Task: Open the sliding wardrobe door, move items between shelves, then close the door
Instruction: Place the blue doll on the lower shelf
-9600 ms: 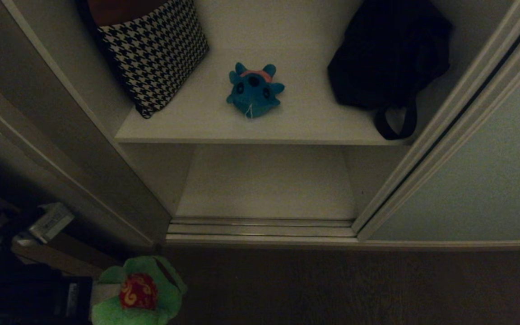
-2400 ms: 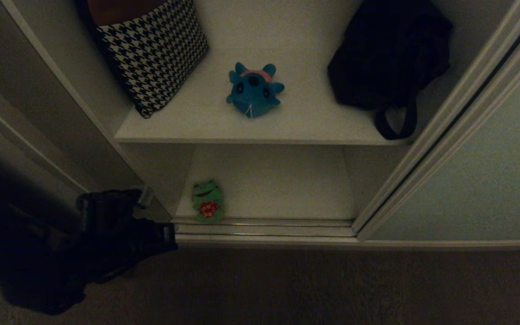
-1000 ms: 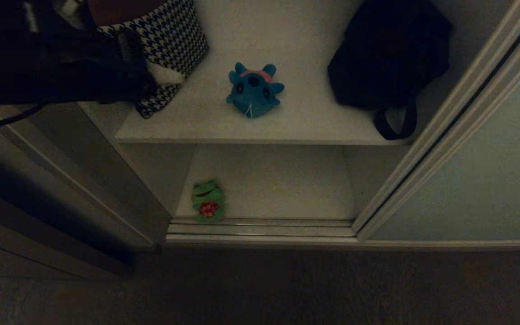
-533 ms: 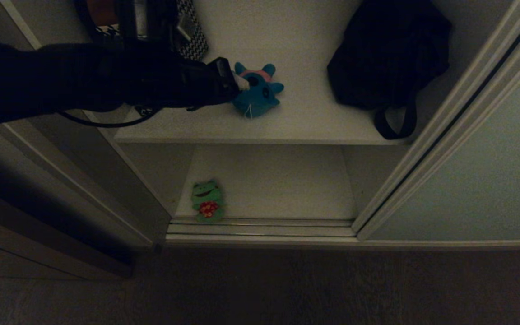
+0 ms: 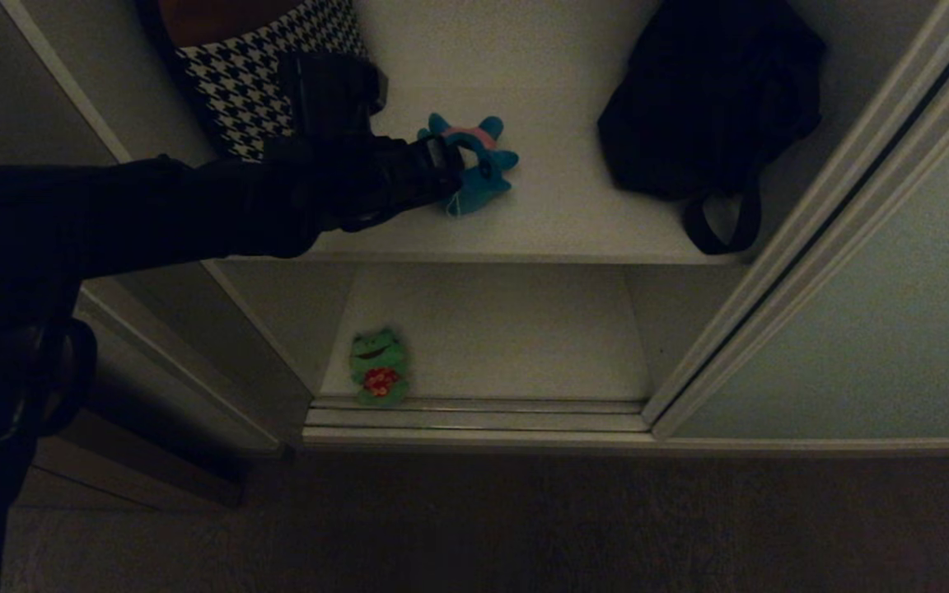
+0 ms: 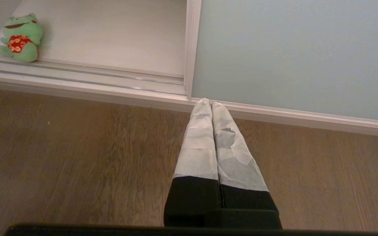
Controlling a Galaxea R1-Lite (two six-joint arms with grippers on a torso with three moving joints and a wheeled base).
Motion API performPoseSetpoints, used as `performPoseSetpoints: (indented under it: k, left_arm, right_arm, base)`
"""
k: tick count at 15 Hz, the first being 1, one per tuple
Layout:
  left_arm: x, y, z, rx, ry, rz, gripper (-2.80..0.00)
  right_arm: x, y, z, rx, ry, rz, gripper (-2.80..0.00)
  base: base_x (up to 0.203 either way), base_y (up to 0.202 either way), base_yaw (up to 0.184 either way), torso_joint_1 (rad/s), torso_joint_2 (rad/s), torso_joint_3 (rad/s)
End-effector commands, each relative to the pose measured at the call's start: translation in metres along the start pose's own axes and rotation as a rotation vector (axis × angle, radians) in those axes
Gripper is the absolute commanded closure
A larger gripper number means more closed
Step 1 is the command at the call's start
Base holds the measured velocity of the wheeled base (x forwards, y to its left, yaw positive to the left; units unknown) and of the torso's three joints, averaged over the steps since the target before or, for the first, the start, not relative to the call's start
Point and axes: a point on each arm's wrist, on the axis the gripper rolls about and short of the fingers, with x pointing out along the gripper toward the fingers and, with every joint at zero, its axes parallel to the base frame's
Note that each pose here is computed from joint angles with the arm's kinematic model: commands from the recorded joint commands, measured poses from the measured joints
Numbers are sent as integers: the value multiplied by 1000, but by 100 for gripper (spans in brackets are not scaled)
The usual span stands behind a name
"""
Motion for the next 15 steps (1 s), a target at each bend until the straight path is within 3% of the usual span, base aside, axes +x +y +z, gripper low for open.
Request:
performPoseSetpoints:
  k: [1,3,8,11,12,13,15]
  left_arm:
    - [11,5,-12,18,5,1,-280]
    - [19,8,-22,83,3,1,-280]
    - [35,16,-32,125,-94,-12,-280]
    - [43,23,-44,150,-87,-7,-280]
    - [44,24,-46,146,-80,-9,-113]
    - [44,24,-46,139,-78,-13,0]
    - [44,23,-45,138,-81,-16,0]
  right_arm:
    - [0,0,0,-1,0,0,0]
    - [0,0,0,-1,0,1,0]
    - [0,0,0,0,0,1,0]
    - [0,0,0,-1,0,0,0]
    - [0,0,0,1,0,0,0]
    - [0,0,0,-1,0,0,0]
    - [0,0,0,-1,0,0,0]
  base:
    - [0,0,0,0,0,0]
    - [0,0,0,0,0,0]
    - [0,0,0,0,0,0]
    - [0,0,0,0,0,0]
    - [0,0,0,0,0,0]
    - [0,0,0,0,0,0]
    - [0,0,0,0,0,0]
